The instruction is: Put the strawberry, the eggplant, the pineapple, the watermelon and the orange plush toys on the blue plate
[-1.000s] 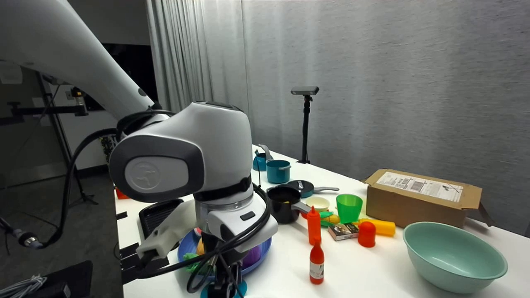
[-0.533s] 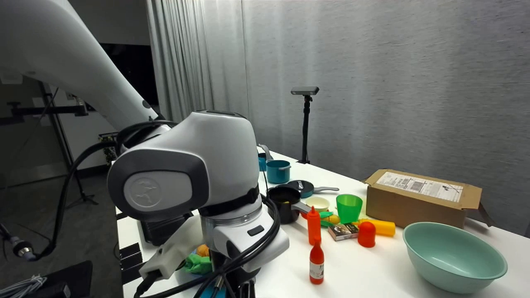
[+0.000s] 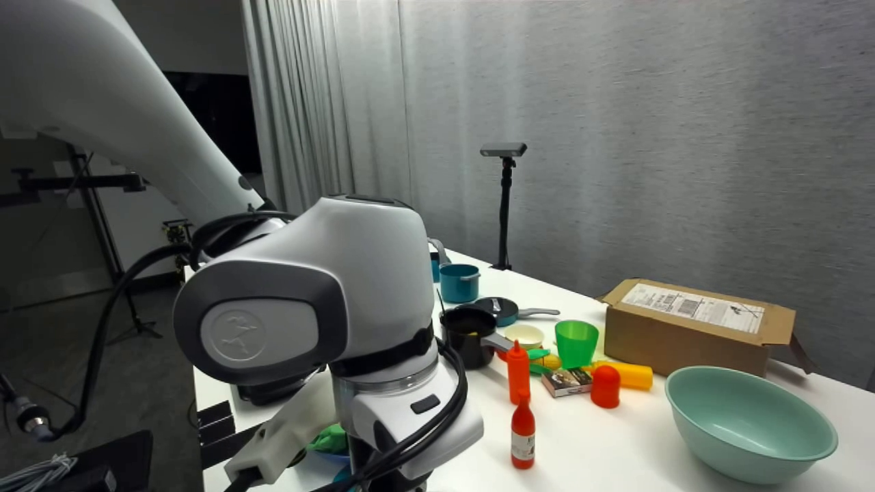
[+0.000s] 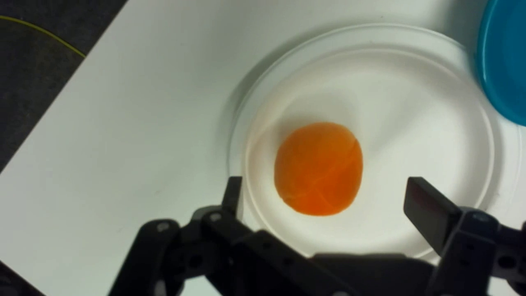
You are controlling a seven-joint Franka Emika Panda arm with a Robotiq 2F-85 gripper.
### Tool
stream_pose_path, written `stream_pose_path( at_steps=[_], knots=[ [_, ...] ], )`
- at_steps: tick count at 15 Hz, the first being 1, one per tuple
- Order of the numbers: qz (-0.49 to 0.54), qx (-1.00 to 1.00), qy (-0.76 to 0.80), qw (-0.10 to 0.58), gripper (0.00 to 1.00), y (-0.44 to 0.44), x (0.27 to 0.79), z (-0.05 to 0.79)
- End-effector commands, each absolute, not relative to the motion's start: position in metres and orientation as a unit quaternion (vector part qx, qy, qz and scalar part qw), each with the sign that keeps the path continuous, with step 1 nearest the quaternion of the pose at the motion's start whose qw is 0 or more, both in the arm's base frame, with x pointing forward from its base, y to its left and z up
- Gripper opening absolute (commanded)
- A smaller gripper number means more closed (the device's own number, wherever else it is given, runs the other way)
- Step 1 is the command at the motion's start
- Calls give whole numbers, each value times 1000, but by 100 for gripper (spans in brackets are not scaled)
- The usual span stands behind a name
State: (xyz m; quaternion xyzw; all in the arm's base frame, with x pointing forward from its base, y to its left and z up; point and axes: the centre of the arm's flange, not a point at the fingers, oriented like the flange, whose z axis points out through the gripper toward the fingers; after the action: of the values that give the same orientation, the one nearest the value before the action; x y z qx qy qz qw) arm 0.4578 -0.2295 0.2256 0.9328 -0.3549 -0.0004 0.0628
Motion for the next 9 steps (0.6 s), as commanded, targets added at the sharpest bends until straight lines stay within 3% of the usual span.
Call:
stream_pose_path(
  at_steps=[1, 7, 8, 9],
  knots=[
    [13, 933, -353, 68, 100, -233, 460, 216],
    [17, 924, -377, 54, 100, -237, 459, 190],
    [18, 922, -383, 50, 75, -237, 459, 188],
    [20, 921, -387, 47, 72, -237, 459, 188]
  ],
)
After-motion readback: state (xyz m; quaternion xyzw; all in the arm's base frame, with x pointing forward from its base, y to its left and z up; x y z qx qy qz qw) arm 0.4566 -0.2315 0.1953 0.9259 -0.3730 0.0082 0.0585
